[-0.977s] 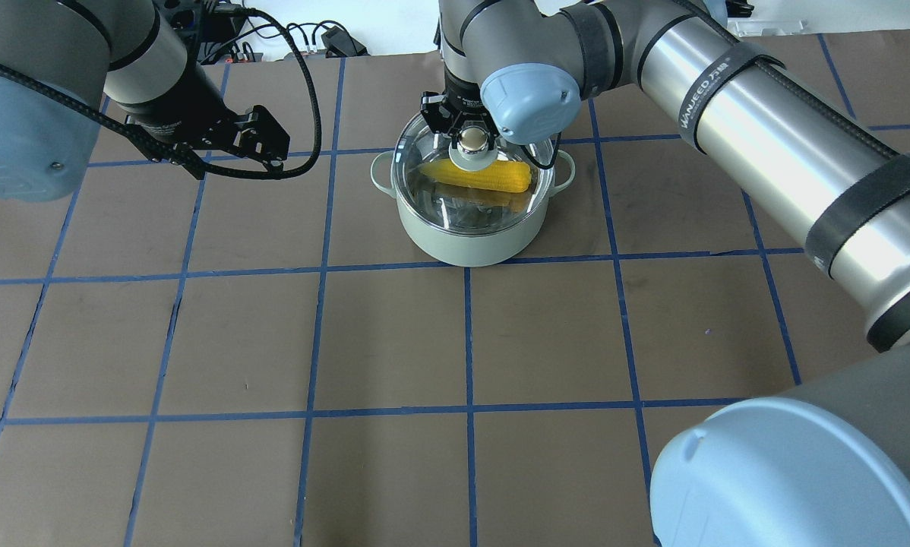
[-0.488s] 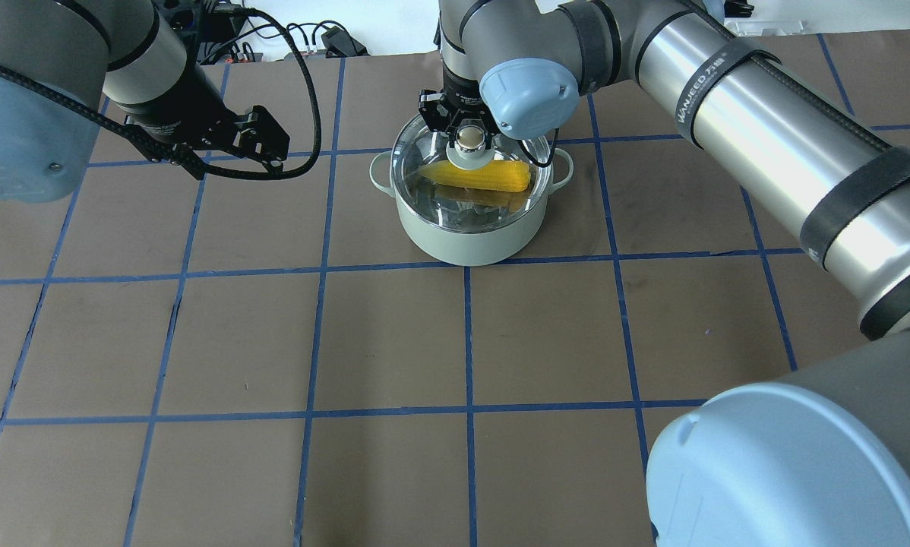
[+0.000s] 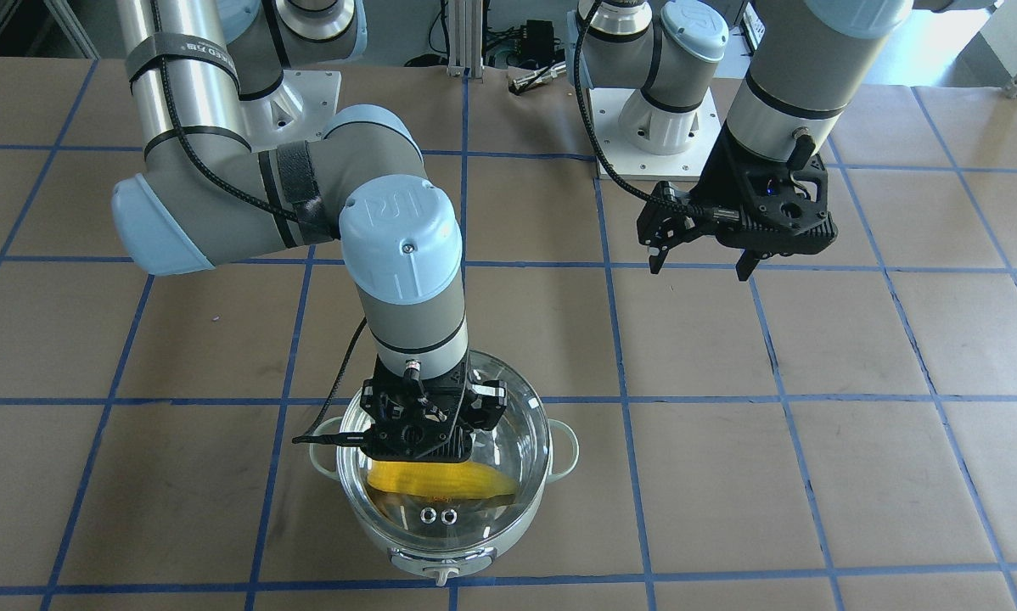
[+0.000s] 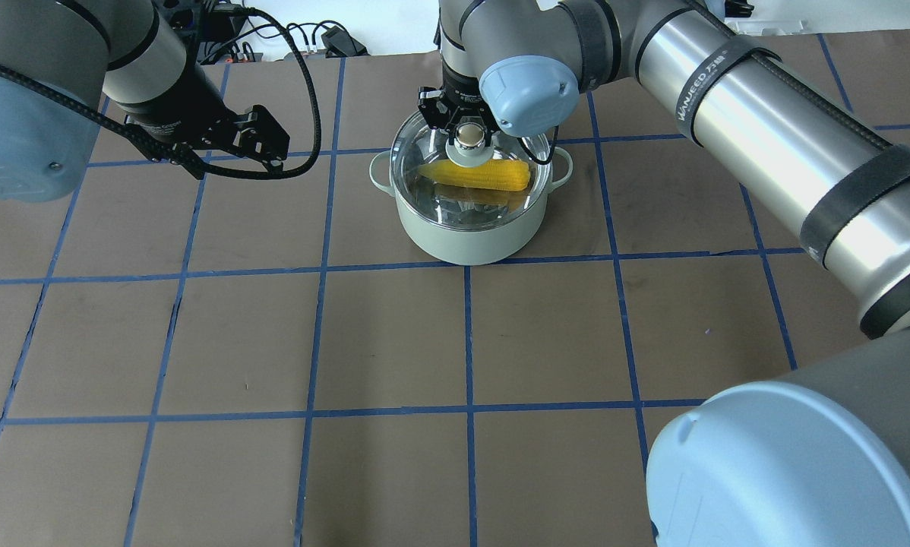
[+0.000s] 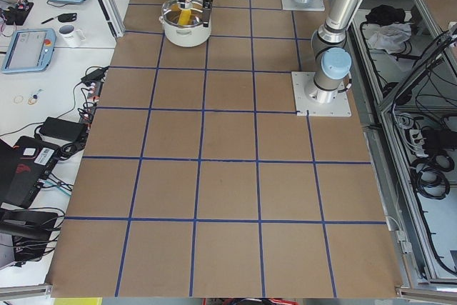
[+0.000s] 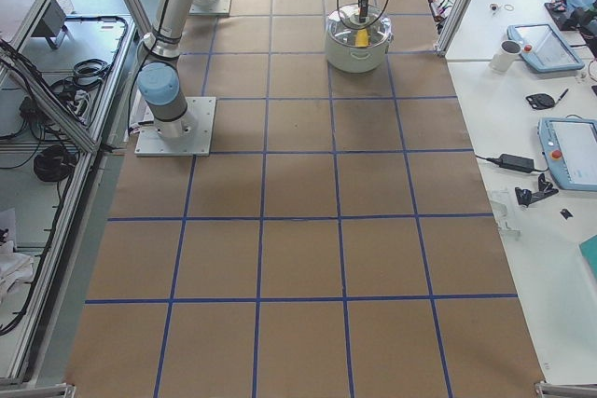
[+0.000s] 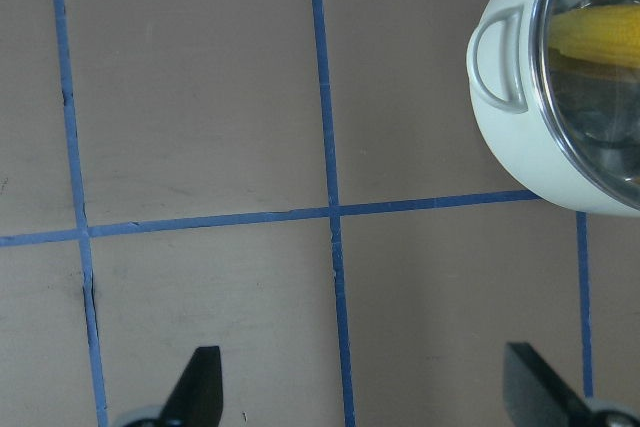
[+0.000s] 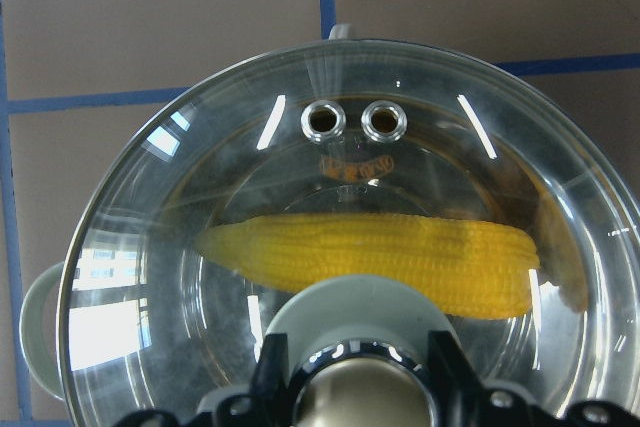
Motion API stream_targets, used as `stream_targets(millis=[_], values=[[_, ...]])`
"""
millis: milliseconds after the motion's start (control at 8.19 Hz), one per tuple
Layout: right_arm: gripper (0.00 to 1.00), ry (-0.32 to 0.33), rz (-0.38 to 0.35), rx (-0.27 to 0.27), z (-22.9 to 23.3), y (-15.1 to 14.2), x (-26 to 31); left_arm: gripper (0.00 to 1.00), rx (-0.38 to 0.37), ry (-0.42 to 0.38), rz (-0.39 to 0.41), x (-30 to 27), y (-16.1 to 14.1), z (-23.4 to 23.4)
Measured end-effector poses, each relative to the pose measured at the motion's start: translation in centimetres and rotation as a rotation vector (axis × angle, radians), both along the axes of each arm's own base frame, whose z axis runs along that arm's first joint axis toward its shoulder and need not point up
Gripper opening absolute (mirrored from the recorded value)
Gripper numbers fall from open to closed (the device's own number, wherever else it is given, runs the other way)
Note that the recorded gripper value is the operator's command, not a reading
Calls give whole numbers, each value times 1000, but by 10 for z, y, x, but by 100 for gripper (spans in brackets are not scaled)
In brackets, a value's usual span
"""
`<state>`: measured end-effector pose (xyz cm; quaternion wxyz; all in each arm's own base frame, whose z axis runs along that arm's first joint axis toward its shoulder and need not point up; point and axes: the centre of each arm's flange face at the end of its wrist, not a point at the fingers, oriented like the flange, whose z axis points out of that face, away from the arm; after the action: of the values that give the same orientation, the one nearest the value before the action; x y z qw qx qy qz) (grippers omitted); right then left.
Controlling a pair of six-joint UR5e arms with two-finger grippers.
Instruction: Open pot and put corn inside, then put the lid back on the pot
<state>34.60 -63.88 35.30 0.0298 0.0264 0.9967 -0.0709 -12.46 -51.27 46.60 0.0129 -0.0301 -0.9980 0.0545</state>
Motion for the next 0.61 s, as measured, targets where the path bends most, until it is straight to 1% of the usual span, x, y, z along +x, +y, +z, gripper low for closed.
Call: stream_targets(millis=[366, 488, 610], values=[[27, 3, 2, 5, -3, 0, 0, 100, 1, 0, 0, 0, 0, 0], [43, 3, 5, 6, -4, 0, 0, 100, 1, 0, 0, 0, 0, 0], [70, 4, 8, 8, -5, 0, 0, 100, 1, 0, 0, 0, 0, 0]])
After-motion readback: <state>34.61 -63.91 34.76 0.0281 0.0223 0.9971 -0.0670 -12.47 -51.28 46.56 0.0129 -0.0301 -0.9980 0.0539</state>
